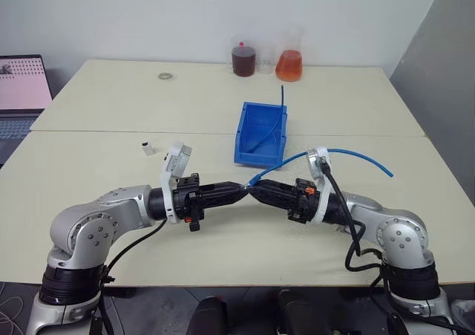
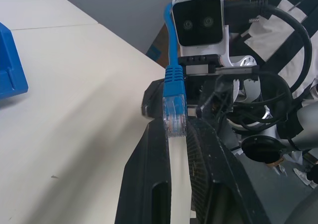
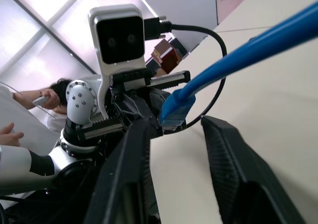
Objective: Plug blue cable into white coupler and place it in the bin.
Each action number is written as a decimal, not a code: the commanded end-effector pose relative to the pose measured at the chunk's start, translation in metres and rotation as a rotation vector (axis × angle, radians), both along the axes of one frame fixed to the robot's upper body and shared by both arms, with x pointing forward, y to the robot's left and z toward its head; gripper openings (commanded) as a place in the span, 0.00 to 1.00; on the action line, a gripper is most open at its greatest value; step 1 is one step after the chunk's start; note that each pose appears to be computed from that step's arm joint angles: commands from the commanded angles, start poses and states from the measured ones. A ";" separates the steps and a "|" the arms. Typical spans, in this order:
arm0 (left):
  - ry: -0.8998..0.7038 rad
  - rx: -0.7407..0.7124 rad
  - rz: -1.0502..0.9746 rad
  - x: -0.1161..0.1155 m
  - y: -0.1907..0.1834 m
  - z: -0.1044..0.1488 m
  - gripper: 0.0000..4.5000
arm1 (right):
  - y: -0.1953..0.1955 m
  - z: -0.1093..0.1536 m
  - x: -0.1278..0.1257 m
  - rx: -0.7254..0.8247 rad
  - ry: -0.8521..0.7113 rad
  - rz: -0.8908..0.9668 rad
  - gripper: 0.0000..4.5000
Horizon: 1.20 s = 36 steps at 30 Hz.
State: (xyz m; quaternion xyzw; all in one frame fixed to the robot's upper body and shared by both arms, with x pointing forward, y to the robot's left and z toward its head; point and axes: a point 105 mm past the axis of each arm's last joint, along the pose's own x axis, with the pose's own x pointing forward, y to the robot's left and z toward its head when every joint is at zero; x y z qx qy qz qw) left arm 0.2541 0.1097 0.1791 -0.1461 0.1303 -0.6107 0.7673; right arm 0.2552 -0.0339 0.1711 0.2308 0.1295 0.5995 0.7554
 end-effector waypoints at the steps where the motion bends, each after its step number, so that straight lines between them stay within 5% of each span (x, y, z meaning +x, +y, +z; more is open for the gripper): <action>1: -0.036 -0.008 -0.010 -0.002 0.001 0.009 0.04 | -0.001 0.010 -0.005 0.024 -0.052 0.014 0.60; 18: -0.031 0.002 -0.009 -0.002 0.005 0.005 0.04 | -0.005 0.019 -0.001 0.085 -0.019 0.016 0.62; 28: -0.033 0.002 -0.013 -0.003 0.004 0.005 0.04 | -0.001 0.018 -0.002 0.082 -0.020 0.032 0.04; 36: -0.040 0.021 -0.017 -0.003 0.005 0.000 0.04 | -0.001 0.018 -0.004 0.082 -0.013 0.046 0.04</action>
